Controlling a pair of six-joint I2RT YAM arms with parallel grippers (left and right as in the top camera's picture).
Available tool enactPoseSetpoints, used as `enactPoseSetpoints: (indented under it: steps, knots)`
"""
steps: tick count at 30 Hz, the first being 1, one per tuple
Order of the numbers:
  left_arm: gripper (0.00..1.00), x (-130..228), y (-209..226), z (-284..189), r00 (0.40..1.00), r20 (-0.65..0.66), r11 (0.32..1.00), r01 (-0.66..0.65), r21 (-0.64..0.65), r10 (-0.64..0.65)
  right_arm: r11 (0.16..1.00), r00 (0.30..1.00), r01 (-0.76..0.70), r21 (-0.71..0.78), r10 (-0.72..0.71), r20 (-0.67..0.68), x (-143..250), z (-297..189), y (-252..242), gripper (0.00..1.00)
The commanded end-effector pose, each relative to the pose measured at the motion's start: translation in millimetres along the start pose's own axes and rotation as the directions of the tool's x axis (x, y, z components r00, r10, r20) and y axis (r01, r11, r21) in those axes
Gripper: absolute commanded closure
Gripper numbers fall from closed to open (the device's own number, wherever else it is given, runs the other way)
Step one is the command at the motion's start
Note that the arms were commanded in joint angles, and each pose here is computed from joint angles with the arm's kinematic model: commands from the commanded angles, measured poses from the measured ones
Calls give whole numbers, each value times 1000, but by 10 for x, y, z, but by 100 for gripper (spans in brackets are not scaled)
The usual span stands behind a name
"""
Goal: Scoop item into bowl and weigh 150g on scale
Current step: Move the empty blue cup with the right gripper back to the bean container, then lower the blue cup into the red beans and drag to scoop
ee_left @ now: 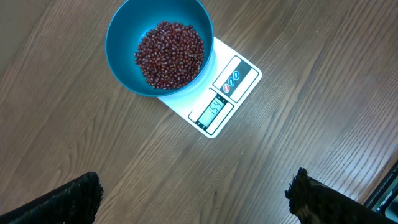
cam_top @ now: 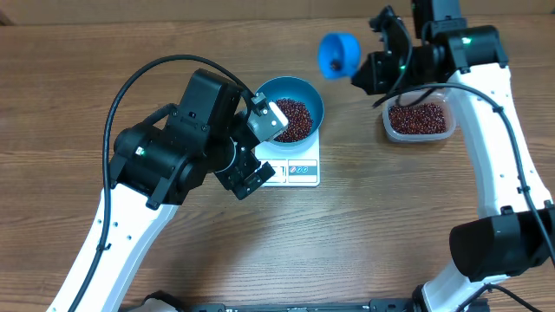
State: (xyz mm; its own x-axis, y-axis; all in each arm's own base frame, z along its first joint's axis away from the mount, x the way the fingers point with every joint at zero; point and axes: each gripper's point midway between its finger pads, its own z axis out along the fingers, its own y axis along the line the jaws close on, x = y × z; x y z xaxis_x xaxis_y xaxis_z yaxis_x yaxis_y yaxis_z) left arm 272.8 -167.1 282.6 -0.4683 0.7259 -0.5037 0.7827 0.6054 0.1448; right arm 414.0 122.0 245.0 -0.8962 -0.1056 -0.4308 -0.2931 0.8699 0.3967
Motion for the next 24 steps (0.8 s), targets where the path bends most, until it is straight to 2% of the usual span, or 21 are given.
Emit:
enactPoseSetpoints:
  steps: [1,13,24]
  knots:
    - [1,-42,33,-74,1000,22,1000,1,-16,-1,998,999,-16,62,13,49,-58,-229,-147,96]
    - [1,-43,33,-75,1000,23,1000,1,-16,-1,949,986,-163,271,168,6,222,-505,-891,96]
    - [1,-43,33,-75,1000,23,1000,1,-16,-1,917,971,-186,354,226,-75,516,-645,-1121,96]
